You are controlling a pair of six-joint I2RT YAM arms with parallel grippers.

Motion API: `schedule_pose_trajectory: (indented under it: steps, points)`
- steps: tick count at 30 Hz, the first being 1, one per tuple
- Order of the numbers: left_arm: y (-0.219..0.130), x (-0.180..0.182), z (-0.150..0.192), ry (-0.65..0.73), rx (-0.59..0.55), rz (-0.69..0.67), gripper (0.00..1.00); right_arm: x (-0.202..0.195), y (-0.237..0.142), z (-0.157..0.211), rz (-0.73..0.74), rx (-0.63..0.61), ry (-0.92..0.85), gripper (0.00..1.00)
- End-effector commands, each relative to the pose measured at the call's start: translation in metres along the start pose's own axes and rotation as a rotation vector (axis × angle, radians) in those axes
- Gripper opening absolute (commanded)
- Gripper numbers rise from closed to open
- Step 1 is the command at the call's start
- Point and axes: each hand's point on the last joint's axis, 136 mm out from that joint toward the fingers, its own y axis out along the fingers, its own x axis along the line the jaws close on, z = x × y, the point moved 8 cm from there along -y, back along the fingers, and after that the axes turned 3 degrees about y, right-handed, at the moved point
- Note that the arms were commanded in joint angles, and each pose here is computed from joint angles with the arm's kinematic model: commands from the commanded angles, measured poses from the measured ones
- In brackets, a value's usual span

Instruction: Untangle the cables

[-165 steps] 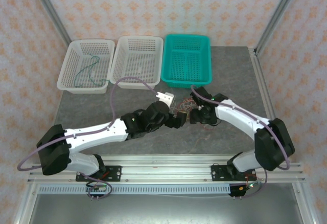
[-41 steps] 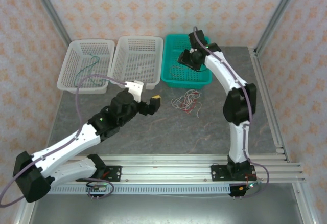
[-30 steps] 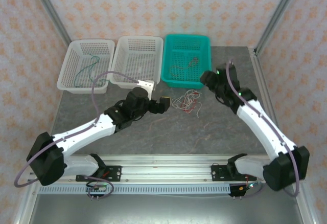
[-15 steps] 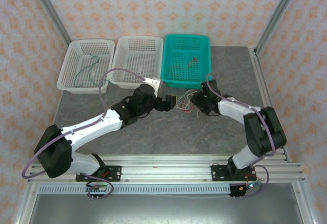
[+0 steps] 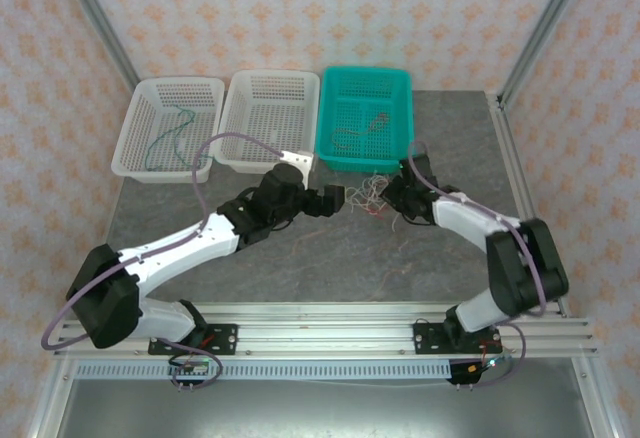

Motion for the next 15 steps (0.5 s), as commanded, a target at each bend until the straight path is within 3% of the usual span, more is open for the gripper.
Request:
schedule_pose_trajectory:
  steps: [1,5,9,15]
  points:
    - [0.002,-0.009,-0.01,0.01,-0.015,0.021,1.0,-0.007,-0.035,-0.005,0.042,-0.097,-0.104,0.0]
    - [0.009,-0.023,-0.01,0.081,-0.004,0.155,0.97,0.003,-0.054,0.002,-0.116,-0.078,-0.184,0.0]
    - [0.013,-0.037,-0.007,0.159,-0.02,0.279,0.97,0.034,-0.058,0.021,-0.316,0.097,-0.265,0.01]
    - [0.022,-0.021,0.004,0.172,-0.011,0.159,0.98,0.042,-0.032,0.061,-0.31,0.342,-0.36,0.04]
